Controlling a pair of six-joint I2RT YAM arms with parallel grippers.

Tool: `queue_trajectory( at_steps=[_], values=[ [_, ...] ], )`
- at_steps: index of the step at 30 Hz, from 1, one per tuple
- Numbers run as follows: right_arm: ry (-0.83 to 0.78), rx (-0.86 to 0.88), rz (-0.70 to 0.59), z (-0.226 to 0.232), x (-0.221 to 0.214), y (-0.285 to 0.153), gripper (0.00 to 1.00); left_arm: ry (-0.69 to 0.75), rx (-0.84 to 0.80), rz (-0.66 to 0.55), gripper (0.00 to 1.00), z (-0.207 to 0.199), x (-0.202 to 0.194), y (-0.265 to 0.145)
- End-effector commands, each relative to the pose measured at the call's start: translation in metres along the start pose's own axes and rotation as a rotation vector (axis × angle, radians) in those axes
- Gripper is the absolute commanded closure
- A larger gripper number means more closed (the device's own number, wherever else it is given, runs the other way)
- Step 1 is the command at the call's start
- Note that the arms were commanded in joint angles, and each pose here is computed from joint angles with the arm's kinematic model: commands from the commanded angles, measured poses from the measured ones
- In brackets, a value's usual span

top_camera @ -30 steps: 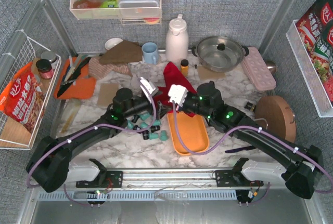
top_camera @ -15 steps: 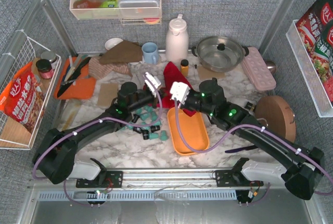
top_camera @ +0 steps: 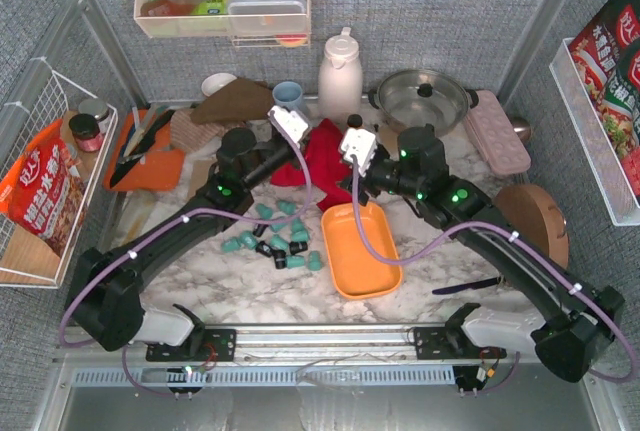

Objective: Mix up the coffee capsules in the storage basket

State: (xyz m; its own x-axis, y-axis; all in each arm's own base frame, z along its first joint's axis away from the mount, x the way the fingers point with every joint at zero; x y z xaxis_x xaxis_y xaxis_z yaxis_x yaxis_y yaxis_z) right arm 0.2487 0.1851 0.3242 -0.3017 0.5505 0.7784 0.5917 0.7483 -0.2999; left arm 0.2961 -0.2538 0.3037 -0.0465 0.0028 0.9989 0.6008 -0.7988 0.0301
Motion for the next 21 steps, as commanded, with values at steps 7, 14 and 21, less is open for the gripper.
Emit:
queue_trajectory(
  at_steps=[7,14,21],
  values=[
    [0.017,0.051,-0.114,-0.025,0.011,0.028,0.31,0.057,-0.161,-0.059,1.00,-0.011,0.037,0.004],
    [0.014,0.066,-0.176,-0.050,0.008,0.041,0.31,0.076,-0.222,-0.044,1.00,-0.016,0.044,-0.003],
    [0.000,0.223,-0.306,-0.026,0.002,0.066,0.40,0.069,-0.231,-0.085,1.00,-0.015,0.050,0.001]
  ],
)
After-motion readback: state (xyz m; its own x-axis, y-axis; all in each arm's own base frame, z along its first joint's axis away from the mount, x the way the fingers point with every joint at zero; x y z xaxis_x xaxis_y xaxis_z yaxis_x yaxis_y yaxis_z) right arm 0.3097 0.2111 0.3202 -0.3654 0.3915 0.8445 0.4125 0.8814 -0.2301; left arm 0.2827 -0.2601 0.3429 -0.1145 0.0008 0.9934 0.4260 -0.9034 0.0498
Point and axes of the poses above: each gripper's point midway between its finger pads, its own y axis out along the fingers, its own z axis along the line the jaws close on, x = y × z, the point moved 8 cm from there along -y, back along the fingers, and after that the axes turned 12 degrees about -y, right-handed, at the moved point
